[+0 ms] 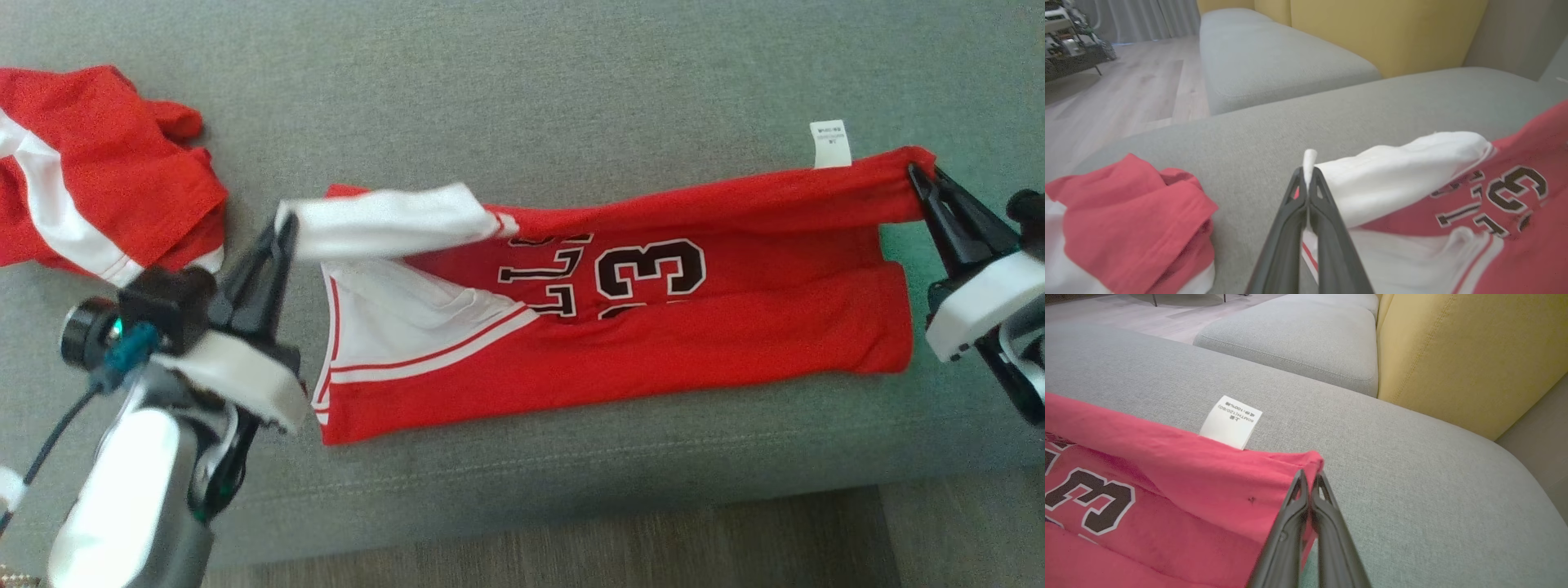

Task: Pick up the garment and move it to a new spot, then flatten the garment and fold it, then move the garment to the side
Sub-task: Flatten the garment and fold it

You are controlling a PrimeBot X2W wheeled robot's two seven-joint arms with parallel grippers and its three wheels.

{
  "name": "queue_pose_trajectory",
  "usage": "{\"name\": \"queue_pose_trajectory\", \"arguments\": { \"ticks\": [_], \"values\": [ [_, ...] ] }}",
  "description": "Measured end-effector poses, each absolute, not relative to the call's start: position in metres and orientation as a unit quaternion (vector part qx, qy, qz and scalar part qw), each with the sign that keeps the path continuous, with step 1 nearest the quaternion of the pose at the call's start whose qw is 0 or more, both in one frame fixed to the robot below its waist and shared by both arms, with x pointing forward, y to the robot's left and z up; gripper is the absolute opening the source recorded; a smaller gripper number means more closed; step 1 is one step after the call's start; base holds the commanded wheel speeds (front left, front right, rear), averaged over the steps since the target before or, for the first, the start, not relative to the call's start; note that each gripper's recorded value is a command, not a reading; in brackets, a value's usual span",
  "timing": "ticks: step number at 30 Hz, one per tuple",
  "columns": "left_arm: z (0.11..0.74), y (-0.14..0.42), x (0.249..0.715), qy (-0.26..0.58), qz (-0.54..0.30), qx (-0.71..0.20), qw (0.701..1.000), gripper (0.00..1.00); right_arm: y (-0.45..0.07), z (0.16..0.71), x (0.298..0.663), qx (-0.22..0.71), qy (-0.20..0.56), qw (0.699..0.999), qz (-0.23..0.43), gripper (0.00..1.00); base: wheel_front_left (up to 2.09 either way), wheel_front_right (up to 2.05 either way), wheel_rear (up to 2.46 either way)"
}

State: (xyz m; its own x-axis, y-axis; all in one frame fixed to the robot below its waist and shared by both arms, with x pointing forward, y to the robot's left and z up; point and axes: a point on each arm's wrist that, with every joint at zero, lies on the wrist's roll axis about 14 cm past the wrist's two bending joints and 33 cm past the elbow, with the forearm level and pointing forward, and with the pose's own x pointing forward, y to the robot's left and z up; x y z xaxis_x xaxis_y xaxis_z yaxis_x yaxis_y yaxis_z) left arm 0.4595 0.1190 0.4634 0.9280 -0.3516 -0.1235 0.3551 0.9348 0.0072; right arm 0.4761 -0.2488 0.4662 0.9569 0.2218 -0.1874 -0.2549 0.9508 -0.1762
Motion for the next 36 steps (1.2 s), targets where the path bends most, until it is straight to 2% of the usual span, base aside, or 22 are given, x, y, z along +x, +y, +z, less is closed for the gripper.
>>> {"name": "queue_pose_trajectory", "arguments": {
  "ticks": [5, 13, 21, 22, 23, 24, 25, 26, 28, 33, 36],
  "values": [
    [0.451, 0.120, 0.437, 0.097, -0.205, 0.021, 0.974, 0.00, -0.246, 0.472, 0.473, -0.117, 0.077, 0.980, 0.140, 0.00, 0.00, 0.00, 0.00],
    [0.429, 0.111, 0.403, 0.157, -0.249, 0.024, 0.956, 0.00, -0.250, 0.447, 0.450, -0.162, 0.125, 0.963, 0.176, 0.00, 0.00, 0.00, 0.00],
    [0.421, 0.104, 0.388, 0.186, -0.276, 0.031, 0.943, 0.00, -0.253, 0.443, 0.436, -0.172, 0.154, 0.953, 0.197, 0.00, 0.00, 0.00, 0.00],
    [0.419, 0.104, 0.385, 0.189, -0.280, 0.035, 0.941, 0.00, -0.253, 0.441, 0.433, -0.170, 0.162, 0.951, 0.199, 0.47, 0.00, 0.00, 0.00],
    [0.417, 0.103, 0.383, 0.193, -0.282, 0.035, 0.939, 0.00, -0.254, 0.439, 0.429, -0.169, 0.174, 0.949, 0.201, 1.00, 0.00, 0.00, 0.00],
    [0.416, 0.103, 0.381, 0.198, -0.284, 0.033, 0.938, 0.16, -0.256, 0.435, 0.423, -0.168, 0.189, 0.946, 0.202, 1.00, 0.00, 0.00, 0.00],
    [0.415, 0.102, 0.379, 0.199, -0.285, 0.032, 0.937, 0.57, -0.259, 0.431, 0.417, -0.167, 0.202, 0.944, 0.201, 1.00, 0.00, 0.00, 0.00],
    [0.415, 0.101, 0.379, 0.201, -0.286, 0.031, 0.937, 0.86, -0.263, 0.429, 0.413, -0.165, 0.210, 0.943, 0.199, 1.00, 0.00, 0.00, 0.00],
    [0.414, 0.102, 0.378, 0.205, -0.286, 0.034, 0.935, 1.00, -0.268, 0.433, 0.411, -0.163, 0.213, 0.944, 0.193, 1.00, 0.00, 0.00, 0.00],
    [0.420, 0.107, 0.383, 0.192, -0.272, 0.037, 0.942, 1.00, -0.281, 0.447, 0.418, -0.154, 0.196, 0.954, 0.165, 1.00, 0.00, 0.00, 0.00],
    [0.433, 0.113, 0.393, 0.164, -0.248, 0.020, 0.954, 1.00, -0.273, 0.463, 0.428, -0.107, 0.161, 0.970, 0.149, 1.00, 0.00, 0.00, 0.00]
  ]
}}
